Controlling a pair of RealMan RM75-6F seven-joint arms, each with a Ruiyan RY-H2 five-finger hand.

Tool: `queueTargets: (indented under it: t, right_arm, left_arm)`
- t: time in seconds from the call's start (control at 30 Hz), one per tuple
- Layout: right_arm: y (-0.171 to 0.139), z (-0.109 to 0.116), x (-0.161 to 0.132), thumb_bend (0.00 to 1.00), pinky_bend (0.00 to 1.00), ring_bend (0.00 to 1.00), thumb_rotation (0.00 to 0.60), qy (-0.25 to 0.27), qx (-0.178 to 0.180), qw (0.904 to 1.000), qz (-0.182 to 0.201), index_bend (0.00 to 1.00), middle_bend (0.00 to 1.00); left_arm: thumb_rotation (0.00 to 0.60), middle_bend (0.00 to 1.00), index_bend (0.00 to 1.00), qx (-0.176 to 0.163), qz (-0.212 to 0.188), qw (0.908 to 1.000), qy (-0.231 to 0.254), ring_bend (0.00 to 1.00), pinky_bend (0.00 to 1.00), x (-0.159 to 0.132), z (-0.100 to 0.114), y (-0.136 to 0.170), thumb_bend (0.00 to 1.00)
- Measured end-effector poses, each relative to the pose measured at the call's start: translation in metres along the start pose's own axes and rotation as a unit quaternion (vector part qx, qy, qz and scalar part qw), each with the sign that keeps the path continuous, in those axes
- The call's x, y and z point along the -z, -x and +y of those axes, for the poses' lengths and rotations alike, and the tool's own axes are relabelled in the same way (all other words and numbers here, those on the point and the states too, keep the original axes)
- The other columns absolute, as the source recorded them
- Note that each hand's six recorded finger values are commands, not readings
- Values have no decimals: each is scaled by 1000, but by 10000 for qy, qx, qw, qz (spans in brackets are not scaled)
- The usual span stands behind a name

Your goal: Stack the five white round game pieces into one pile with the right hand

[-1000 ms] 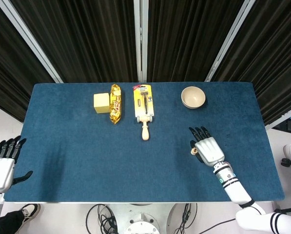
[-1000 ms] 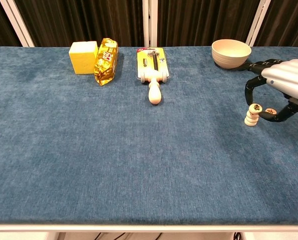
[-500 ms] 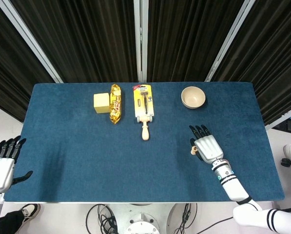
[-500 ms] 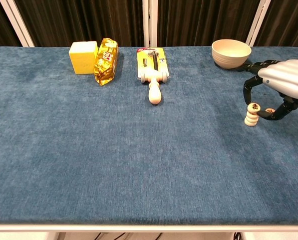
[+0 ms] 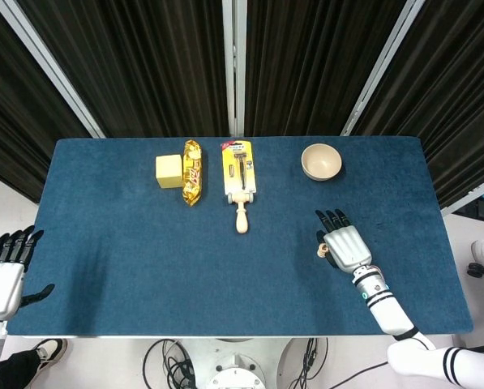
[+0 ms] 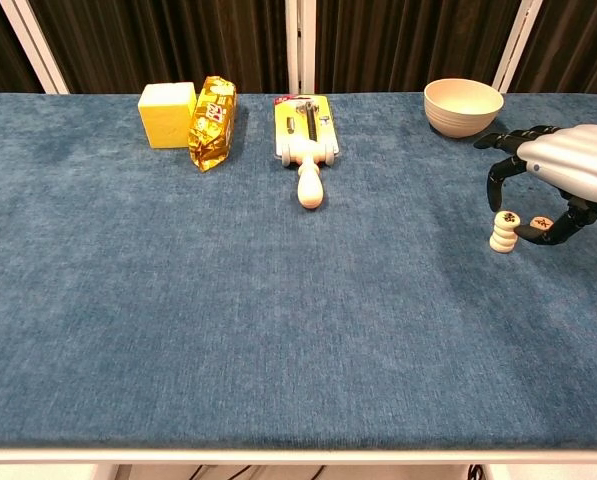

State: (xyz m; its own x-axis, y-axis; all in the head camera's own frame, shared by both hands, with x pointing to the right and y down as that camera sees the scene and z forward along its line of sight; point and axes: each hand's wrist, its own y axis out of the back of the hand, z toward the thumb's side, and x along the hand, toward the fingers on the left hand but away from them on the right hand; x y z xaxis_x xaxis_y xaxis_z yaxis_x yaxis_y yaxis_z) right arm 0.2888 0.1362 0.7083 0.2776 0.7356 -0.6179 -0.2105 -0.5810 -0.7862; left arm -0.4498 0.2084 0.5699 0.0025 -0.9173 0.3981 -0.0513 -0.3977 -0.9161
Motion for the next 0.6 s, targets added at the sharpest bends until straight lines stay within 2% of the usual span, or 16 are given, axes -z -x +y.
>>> queueTargets:
  t: [0.2,0.37,0.6]
  right_arm:
    - [-1,1,1,319,0,0,600,10,11,10000,-10,385,0]
    - [-6,10,7,319,0,0,600,101,159,9998,-61,383,0]
    - [-16,10,33,315,0,0,600,177,187,9991,-346,376,0]
  left_arm:
    - [600,0,77,-8,-3,10000,2,0,0,0,0,0,131]
    - [600,0,76,-7,-9,10000,8,0,0,0,0,0,131]
    - [600,0,77,14,-27,10000,-1,0,0,-1,-1,0,131]
